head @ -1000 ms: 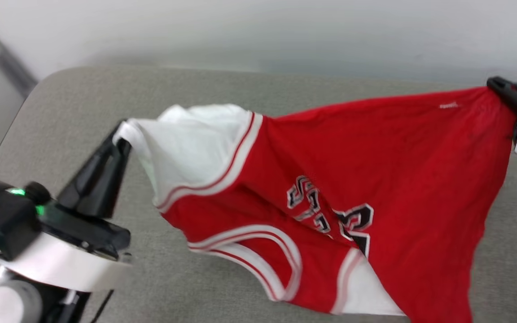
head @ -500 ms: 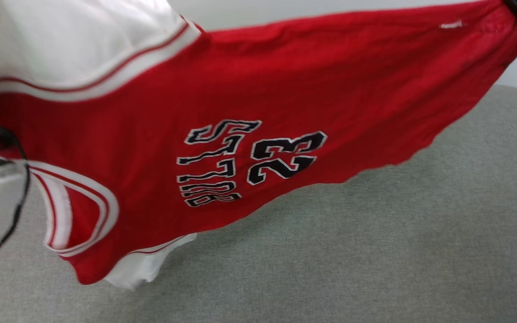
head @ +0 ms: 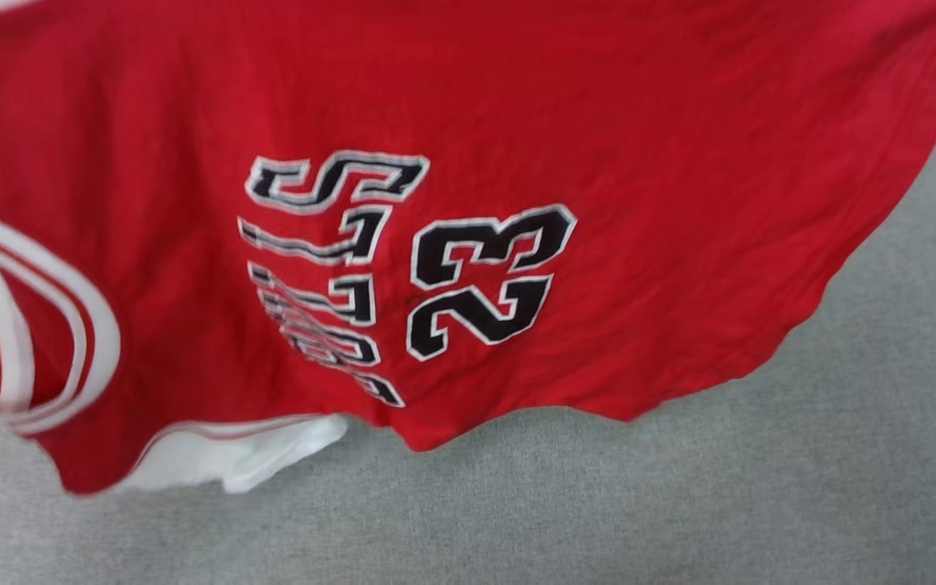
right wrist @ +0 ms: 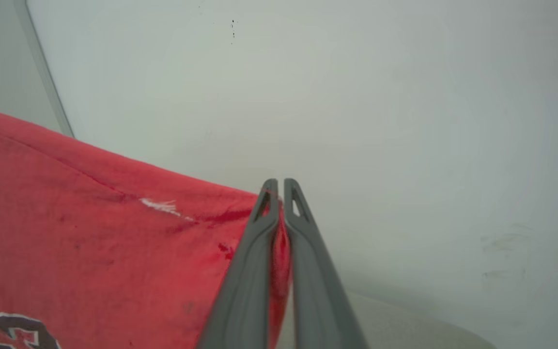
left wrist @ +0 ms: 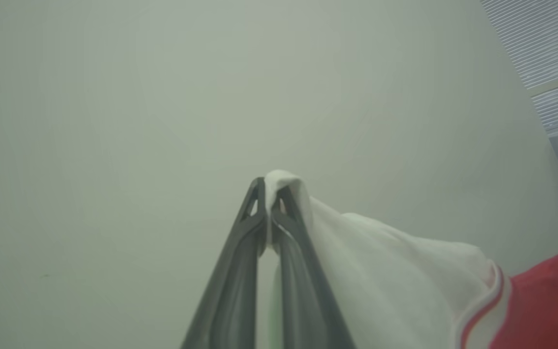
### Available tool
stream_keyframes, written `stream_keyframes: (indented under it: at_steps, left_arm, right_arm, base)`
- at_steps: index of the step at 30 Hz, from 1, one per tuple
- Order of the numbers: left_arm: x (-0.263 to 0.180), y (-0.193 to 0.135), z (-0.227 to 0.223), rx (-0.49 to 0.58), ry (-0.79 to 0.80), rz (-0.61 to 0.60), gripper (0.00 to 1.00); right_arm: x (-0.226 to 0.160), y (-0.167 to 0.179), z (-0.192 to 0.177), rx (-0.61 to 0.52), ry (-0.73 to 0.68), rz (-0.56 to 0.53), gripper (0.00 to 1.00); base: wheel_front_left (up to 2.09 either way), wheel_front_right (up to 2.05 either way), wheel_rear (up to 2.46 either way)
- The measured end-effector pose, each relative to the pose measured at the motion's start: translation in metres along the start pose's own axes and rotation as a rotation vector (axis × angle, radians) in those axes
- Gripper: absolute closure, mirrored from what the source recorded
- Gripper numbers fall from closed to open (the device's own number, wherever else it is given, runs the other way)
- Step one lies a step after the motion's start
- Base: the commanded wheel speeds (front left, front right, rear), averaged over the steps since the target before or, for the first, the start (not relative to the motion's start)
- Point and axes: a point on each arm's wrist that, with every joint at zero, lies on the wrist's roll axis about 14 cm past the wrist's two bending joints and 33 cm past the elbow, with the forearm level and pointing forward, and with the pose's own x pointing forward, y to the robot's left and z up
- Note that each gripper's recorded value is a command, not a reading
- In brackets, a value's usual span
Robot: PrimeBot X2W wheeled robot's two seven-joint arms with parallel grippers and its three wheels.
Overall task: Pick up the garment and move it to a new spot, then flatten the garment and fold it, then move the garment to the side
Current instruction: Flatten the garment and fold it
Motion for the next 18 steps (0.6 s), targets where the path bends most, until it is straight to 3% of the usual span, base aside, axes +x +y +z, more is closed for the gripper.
stream_keyframes:
  at_steps: [12, 18]
  left_arm:
    - [0.053, 0.025, -0.113, 0.011, 0.12, -0.03, 1.0]
    - [0.09, 0.044, -0.176, 0.011, 0.143, 0.02, 1.0]
  right_arm:
    - [0.091, -0.039, -0.027, -0.039, -0.007, -0.043, 1.0]
    - [0.151, -0.063, -0.043, -0.084, -0.047, -0.092, 1.0]
  base:
    - [0.0, 0.0, 0.0]
    - [0.0, 0.0, 0.0]
